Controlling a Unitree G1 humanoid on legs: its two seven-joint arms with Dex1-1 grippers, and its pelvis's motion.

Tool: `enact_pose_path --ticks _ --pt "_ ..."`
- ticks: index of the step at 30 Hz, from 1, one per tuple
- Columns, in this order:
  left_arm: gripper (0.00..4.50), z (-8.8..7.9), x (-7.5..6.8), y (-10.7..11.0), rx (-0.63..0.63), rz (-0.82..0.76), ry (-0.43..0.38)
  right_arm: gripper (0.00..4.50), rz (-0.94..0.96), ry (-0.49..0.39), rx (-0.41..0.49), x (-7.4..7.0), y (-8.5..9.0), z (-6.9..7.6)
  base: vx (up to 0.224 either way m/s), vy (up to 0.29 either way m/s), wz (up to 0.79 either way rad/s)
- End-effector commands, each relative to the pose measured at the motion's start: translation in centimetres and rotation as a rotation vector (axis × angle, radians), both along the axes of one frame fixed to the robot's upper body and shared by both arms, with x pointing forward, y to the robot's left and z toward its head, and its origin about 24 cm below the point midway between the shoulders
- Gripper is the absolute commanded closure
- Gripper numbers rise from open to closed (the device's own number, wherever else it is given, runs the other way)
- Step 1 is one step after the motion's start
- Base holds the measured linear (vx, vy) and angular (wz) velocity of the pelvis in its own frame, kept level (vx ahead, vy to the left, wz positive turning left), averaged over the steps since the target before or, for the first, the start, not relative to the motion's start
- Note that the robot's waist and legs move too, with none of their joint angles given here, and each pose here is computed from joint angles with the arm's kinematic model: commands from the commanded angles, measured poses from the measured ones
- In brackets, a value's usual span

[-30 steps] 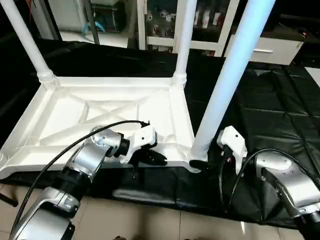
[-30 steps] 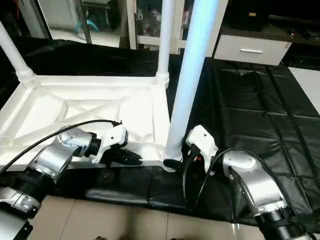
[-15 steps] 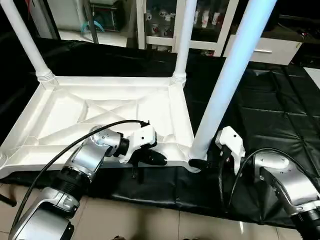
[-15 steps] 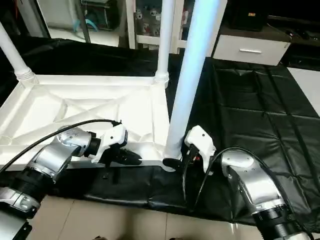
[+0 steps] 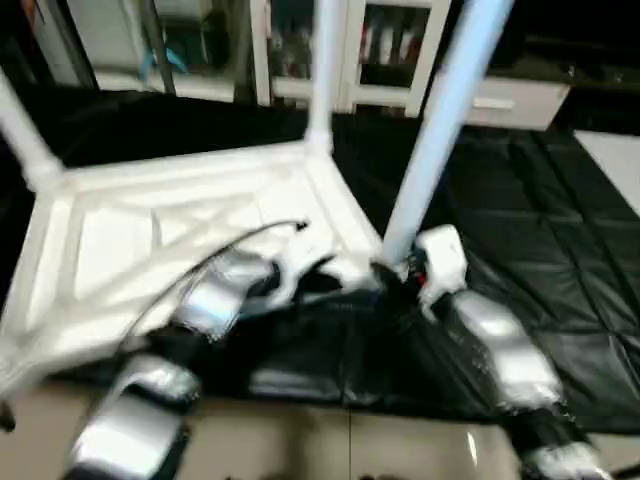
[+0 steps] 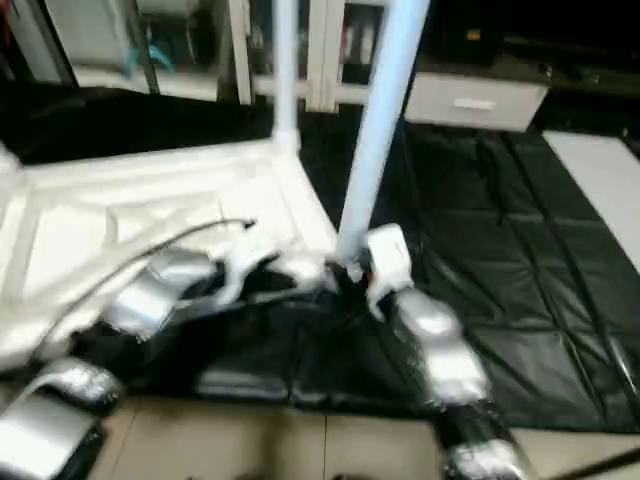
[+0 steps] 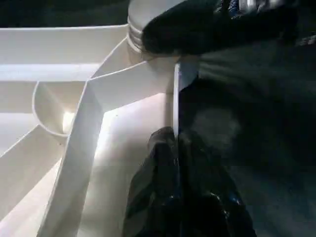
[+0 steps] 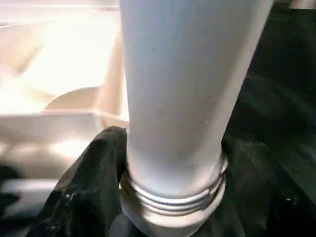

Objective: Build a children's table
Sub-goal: Rotate leg to tighten

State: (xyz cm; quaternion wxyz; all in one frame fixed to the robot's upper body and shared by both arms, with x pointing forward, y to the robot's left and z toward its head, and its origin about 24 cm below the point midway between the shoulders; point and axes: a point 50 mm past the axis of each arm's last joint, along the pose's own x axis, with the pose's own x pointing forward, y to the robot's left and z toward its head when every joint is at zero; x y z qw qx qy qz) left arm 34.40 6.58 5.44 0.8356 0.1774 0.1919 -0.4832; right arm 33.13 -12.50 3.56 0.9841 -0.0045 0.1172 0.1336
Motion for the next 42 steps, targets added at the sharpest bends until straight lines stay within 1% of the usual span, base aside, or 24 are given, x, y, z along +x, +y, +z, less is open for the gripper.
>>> enact_pose_path --ticks 1,3,7,10,11,12,13,14,15,17,19,20,21,22,23,26,30,31,32,33,34,37,41,42 --pt "4.5 -1.3 0.0 -1.0 0.019 0.113 0.008 1.84 -0.157 0.063 -0.045 0.4 0.4 -1.3 0.0 0.0 0.0" --pt "4.5 -1.0 0.5 -1.3 -0.002 0.175 -0.034 1.84 -0.224 0.076 -0.044 0.7 1.1 -1.4 0.0 0.0 0.0" --pt "4.5 -0.6 0.9 -1.6 -0.022 0.225 -0.077 1.84 -0.289 0.085 -0.064 1.1 2.0 -1.5 0.0 0.0 0.0" --pt "4.5 -0.5 1.1 -1.5 -0.02 0.237 -0.086 1.84 -0.278 0.062 -0.031 1.6 2.9 -1.0 0.0 0.0 0.0" --pt "4.5 -0.6 1.2 -1.0 -0.011 0.241 -0.083 1.84 -0.222 0.015 0.003 1.7 3.3 -0.5 0.0 0.0 0.0" --pt "4.5 -0.6 1.2 -1.0 -0.011 0.241 -0.083 1.49 -0.22 0.015 0.003 1.7 3.3 -0.5 0.0 0.0 0.0" --pt "4.5 -0.8 1.1 -0.7 -0.001 0.229 -0.074 1.49 -0.185 -0.035 0.0 1.7 3.3 0.0 0.0 0.0 0.0" --pt "4.5 -0.9 1.1 -0.6 0.002 0.22 -0.07 1.28 -0.181 -0.05 -0.011 1.6 3.1 0.1 0.0 0.0 0.0" --pt "4.5 -1.0 1.0 -0.2 0.006 0.185 -0.06 1.11 -0.147 -0.09 -0.033 1.5 2.4 0.7 0.0 0.0 0.0" --pt "4.5 -1.1 0.7 0.2 0.013 0.139 -0.049 1.04 -0.112 -0.127 -0.039 1.3 1.6 1.3 0.0 0.0 0.0" --pt "4.5 -1.3 0.4 0.8 0.027 0.089 -0.029 0.8 -0.07 -0.139 -0.033 1.1 0.7 1.7 0.0 0.0 0.0" --pt "4.5 -1.3 0.4 0.8 0.027 0.089 -0.029 0.7 -0.07 -0.139 -0.033 1.1 0.7 1.7 0.0 0.0 0.0" --pt "4.5 -1.6 -0.1 1.5 0.059 0.033 -0.005 0.64 -0.005 -0.121 -0.049 0.6 -0.4 1.8 0.0 0.0 0.0" --pt "4.5 -1.6 -0.1 1.6 0.062 0.025 -0.003 0.62 0.001 -0.118 -0.056 0.6 -0.5 1.8 0.0 0.0 0.0" --pt "4.5 -1.8 -0.7 2.3 0.086 -0.049 0.015 0.56 0.051 -0.087 -0.124 0.0 -1.9 1.6 0.0 0.0 0.0" --pt "4.5 -1.7 -1.6 3.2 0.077 -0.176 0.055 0.56 0.222 -0.026 -0.096 -1.6 -3.0 1.7 0.0 0.0 0.0" --pt "4.5 -1.4 -3.7 4.5 0.097 -0.438 0.119 0.56 0.552 0.005 -0.03 -4.7 -3.8 3.1 0.0 0.0 0.0" --pt "4.5 -1.3 -3.8 4.6 0.099 -0.447 0.122 0.56 0.57 0.005 -0.03 -4.9 -3.8 3.1 0.0 0.0 0.0" --pt "4.5 -1.2 -4.0 4.7 0.114 -0.474 0.133 0.56 0.632 0.03 -0.058 -5.5 -4.2 2.9 0.0 0.0 0.0" --pt "4.5 -1.2 -4.0 4.7 0.114 -0.474 0.133 0.56 0.632 0.03 -0.058 -5.5 -4.2 2.9 0.0 0.0 0.0" --pt "4.5 -1.0 -4.4 5.0 0.133 -0.517 0.159 0.56 0.734 0.083 -0.1 -6.7 -4.9 2.5 0.0 0.0 0.0" --pt "4.5 -0.7 -4.9 5.1 0.132 -0.573 0.191 0.56 0.806 0.136 -0.112 -7.6 -5.2 2.3 0.0 0.0 0.0" --pt "4.5 -0.5 -5.0 5.0 0.129 -0.583 0.192 0.56 0.81 0.145 -0.114 -7.6 -5.1 2.4 0.0 0.0 0.0" --pt "4.5 -0.4 -5.1 4.9 0.123 -0.593 0.189 0.56 0.815 0.151 -0.135 -7.5 -4.9 2.4 0.0 0.0 0.0"
